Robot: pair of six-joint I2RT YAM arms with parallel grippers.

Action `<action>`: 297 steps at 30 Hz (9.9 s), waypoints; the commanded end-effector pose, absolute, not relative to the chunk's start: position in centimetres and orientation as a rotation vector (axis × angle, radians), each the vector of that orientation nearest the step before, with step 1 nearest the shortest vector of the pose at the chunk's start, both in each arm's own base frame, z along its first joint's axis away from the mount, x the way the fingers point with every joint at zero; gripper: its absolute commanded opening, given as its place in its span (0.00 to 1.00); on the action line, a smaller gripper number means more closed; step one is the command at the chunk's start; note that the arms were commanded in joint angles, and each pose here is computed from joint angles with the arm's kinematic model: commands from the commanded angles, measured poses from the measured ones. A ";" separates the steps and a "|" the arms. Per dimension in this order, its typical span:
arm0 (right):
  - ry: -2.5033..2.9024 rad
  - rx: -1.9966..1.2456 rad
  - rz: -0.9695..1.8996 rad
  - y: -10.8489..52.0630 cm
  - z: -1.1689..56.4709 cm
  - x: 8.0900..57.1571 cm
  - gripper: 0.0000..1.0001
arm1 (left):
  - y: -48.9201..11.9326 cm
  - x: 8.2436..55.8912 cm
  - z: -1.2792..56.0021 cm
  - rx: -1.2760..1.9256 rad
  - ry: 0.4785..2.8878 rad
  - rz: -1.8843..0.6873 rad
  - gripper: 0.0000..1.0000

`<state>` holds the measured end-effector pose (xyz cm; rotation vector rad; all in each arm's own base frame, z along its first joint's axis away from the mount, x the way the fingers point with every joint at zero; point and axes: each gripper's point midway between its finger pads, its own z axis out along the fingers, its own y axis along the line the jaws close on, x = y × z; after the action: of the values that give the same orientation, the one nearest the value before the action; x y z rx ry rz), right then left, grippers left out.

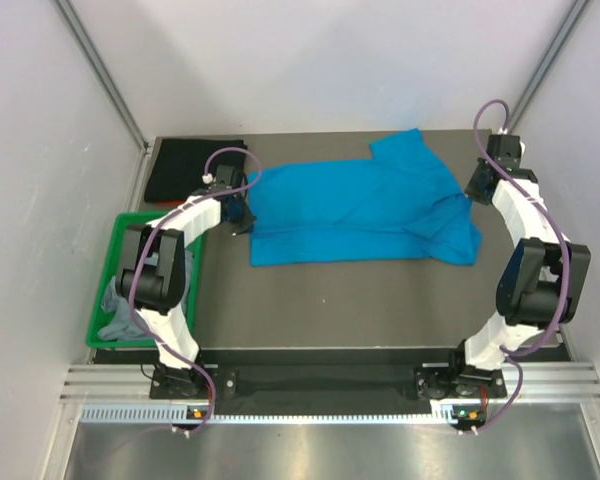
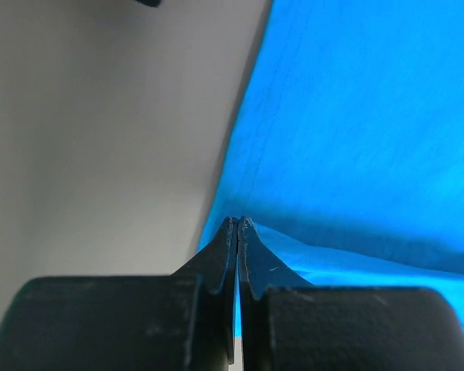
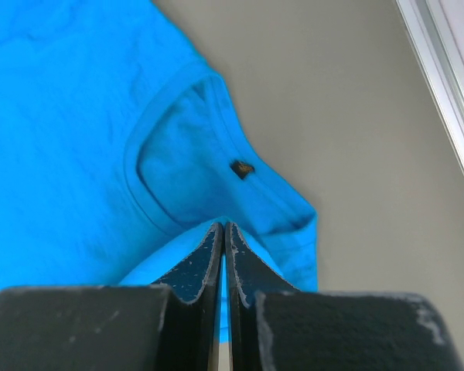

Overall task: Fold and stack the t-shirts
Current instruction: Fold the tshirt

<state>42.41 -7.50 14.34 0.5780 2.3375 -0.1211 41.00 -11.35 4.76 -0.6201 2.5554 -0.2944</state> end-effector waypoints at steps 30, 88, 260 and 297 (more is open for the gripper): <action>2.332 0.384 -0.133 -4.5 15.0 48.2 0.00 | -14.0 41.2 11.8 -0.428 2.435 -0.430 0.37; 2.204 -0.278 -0.363 0.3 12.6 54.8 0.00 | -8.3 33.0 -0.3 -0.475 2.701 0.156 0.30; 2.420 0.445 0.251 9.6 15.0 49.9 0.46 | -15.5 36.0 9.1 -0.330 2.543 -0.416 0.38; 2.355 1.449 0.103 -10.7 1.5 35.2 0.26 | -11.9 33.5 0.1 -0.400 2.726 -0.100 0.35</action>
<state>34.96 -10.14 2.29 1.4314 2.3644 0.1269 35.31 -15.15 2.41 -0.3812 2.6693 -0.3102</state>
